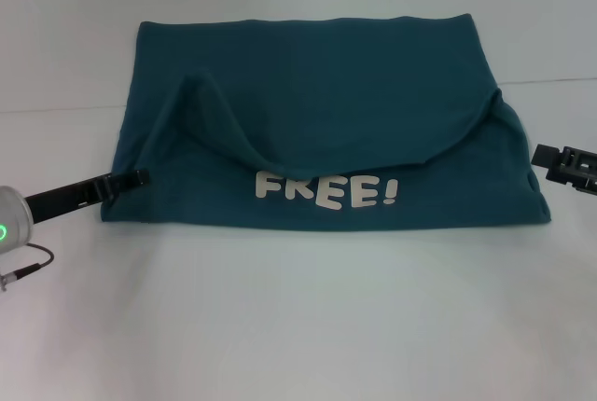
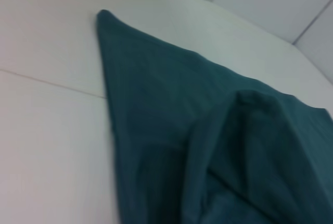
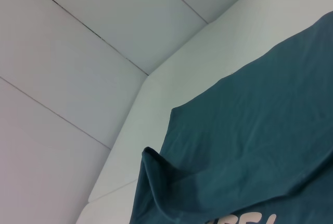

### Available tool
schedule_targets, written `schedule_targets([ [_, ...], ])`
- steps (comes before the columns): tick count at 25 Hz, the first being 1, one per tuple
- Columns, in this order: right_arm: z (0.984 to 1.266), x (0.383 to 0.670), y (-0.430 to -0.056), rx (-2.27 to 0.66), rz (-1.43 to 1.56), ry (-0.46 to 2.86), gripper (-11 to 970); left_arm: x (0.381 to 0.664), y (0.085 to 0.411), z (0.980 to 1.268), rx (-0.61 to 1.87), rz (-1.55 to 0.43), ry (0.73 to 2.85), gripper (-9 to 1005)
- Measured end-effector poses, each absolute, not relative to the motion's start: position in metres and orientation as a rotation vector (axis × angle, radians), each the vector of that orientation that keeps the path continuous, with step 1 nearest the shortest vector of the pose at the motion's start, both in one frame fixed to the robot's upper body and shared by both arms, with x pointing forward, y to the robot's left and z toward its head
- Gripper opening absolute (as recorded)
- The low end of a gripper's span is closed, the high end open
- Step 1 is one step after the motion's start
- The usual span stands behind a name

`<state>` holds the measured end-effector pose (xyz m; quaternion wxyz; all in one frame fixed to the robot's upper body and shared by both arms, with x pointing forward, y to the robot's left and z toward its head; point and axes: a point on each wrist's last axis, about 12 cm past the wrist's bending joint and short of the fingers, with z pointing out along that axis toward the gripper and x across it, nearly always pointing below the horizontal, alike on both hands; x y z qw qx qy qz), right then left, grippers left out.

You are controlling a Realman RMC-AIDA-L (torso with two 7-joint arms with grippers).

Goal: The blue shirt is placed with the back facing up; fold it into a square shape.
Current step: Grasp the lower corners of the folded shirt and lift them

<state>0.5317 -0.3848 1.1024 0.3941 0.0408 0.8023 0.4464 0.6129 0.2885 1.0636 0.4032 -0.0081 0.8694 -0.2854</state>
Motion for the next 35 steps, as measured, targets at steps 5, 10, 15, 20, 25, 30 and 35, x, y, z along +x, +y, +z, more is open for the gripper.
schedule_targets([
  [5,1.101,0.529,-0.386,0.111,1.130,2.038,746,0.616,0.284,1.060,-0.039,-0.701,2.220,670],
  [10,1.098,0.527,-0.387,0.121,1.132,2.038,746,0.618,0.279,1.056,-0.035,-0.675,2.240,662],
  [15,1.098,0.527,-0.388,0.123,1.133,2.040,745,0.620,0.276,1.053,-0.031,-0.641,2.252,654],
  [20,1.098,0.527,-0.388,0.122,1.133,2.040,745,0.620,0.275,1.053,-0.029,-0.637,2.255,646],
  [25,1.098,0.526,-0.389,0.125,1.130,2.040,745,0.619,0.273,1.050,-0.003,-0.624,2.279,638],
  [30,1.098,0.526,-0.389,0.126,1.130,2.039,746,0.617,0.271,1.049,-0.013,-0.639,2.290,631],
  [35,1.099,0.526,-0.390,0.131,1.135,2.032,746,0.617,0.269,1.051,0.007,-0.655,2.298,552],
])
